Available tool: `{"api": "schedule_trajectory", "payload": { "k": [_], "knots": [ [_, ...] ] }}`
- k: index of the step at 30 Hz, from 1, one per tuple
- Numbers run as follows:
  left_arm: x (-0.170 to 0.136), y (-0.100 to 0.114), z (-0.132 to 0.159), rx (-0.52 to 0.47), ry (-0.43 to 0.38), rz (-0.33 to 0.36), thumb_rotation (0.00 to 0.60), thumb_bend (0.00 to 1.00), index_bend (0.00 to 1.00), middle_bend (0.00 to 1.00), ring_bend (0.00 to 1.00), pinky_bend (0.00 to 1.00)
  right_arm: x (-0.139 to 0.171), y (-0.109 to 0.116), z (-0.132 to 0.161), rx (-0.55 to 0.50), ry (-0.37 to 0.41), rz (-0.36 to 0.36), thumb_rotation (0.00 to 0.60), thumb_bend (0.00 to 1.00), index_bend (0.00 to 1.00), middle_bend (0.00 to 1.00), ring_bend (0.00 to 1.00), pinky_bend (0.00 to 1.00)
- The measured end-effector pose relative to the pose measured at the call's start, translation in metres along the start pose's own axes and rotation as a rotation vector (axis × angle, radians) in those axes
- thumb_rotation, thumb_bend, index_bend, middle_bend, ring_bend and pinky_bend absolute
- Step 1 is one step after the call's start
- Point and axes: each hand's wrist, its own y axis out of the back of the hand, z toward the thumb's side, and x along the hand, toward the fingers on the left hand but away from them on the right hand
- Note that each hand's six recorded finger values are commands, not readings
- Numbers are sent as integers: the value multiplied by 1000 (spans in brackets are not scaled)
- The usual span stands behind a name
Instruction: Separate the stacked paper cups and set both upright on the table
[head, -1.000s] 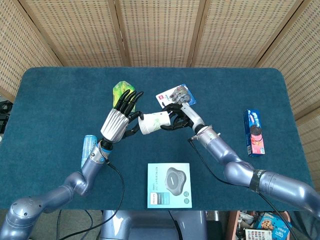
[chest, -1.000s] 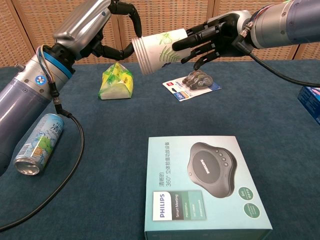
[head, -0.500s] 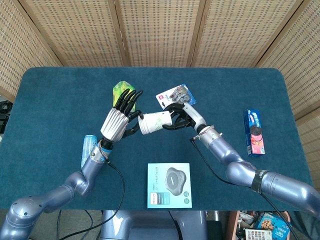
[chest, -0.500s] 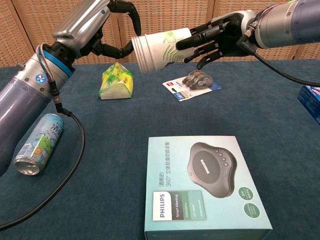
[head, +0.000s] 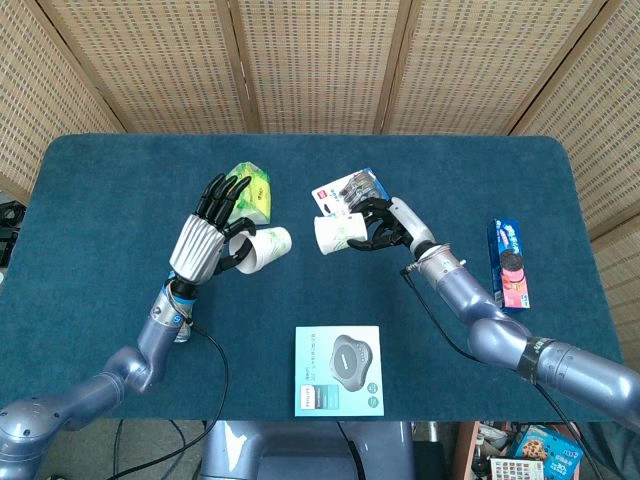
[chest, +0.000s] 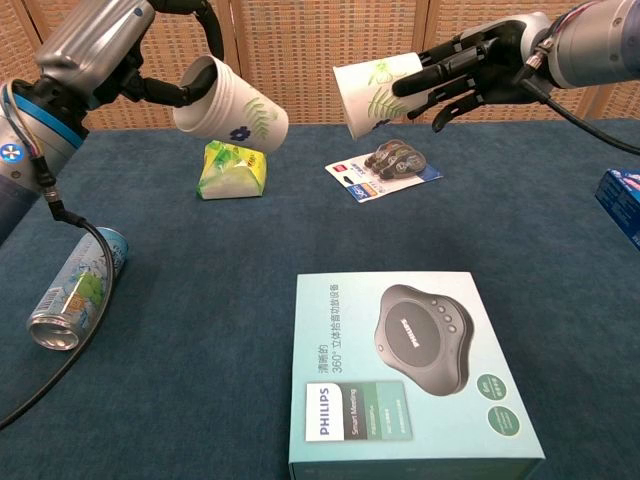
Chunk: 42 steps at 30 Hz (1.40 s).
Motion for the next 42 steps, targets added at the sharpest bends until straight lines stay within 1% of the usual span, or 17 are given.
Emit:
{"api": "schedule_trajectory", "payload": {
  "k": [5,8,9,12,18,23,24,26,27,29,30,31,32,33,34,36,42],
  "knots": [
    [-7,12,-17,44,3,-18,600,581,703,41,0,0,2,11,-7,56,-5,-26,600,484,533,565,446,598],
    [-13,18,-34,83,18,-61,600,581,703,27,0,0,3,19,-13,157,-3,-50,600,484,533,565,446,598],
    [-14,19,-40,95,25,-83,600,581,703,15,0,0,4,22,-16,216,-1,-63,600,484,533,565,446,598],
    [-18,25,-60,125,54,-169,600,581,703,0,0,0,5,29,-24,382,8,-99,600,484,533,565,446,598],
    [-26,33,-94,145,161,-384,600,581,703,0,0,0,5,36,-41,683,28,-162,600,484,533,565,446,598],
    [-40,19,-116,117,310,-581,600,581,703,0,0,0,2,32,-56,881,39,-181,600,484,533,564,446,598],
    [-43,17,-119,111,337,-609,600,581,703,0,0,0,2,31,-60,917,40,-181,600,484,533,562,446,598],
    [-48,12,-125,106,385,-660,600,581,703,0,0,0,2,30,-64,947,38,-178,600,484,533,547,446,597],
    [-50,10,-127,107,399,-676,600,582,677,0,0,0,2,30,-65,961,37,-177,600,460,506,508,436,574],
    [-51,7,-131,108,423,-693,600,575,486,0,0,0,3,29,-67,984,36,-171,600,283,324,326,333,451],
    [-51,5,-131,105,428,-692,600,535,287,0,0,0,4,30,-68,1000,32,-169,600,139,167,177,215,341],
    [-50,4,-131,100,433,-685,600,492,170,0,0,0,5,30,-69,1011,30,-167,600,41,56,63,102,246],
    [-49,4,-131,99,434,-682,600,414,48,0,0,0,5,31,-69,1021,27,-166,600,12,17,19,48,200],
    [-48,4,-131,96,436,-677,600,343,1,0,0,0,6,31,-69,1037,25,-167,600,0,0,0,7,152],
    [-47,5,-131,93,436,-672,600,307,0,0,0,0,7,32,-69,1051,25,-170,600,0,0,0,0,123],
    [-46,6,-130,90,435,-668,600,286,0,0,0,0,9,34,-66,1082,29,-189,600,0,0,0,0,99],
    [-40,20,-124,74,428,-632,600,272,0,0,0,0,24,35,-55,1098,54,-221,600,0,0,0,0,80]
  ]
}}
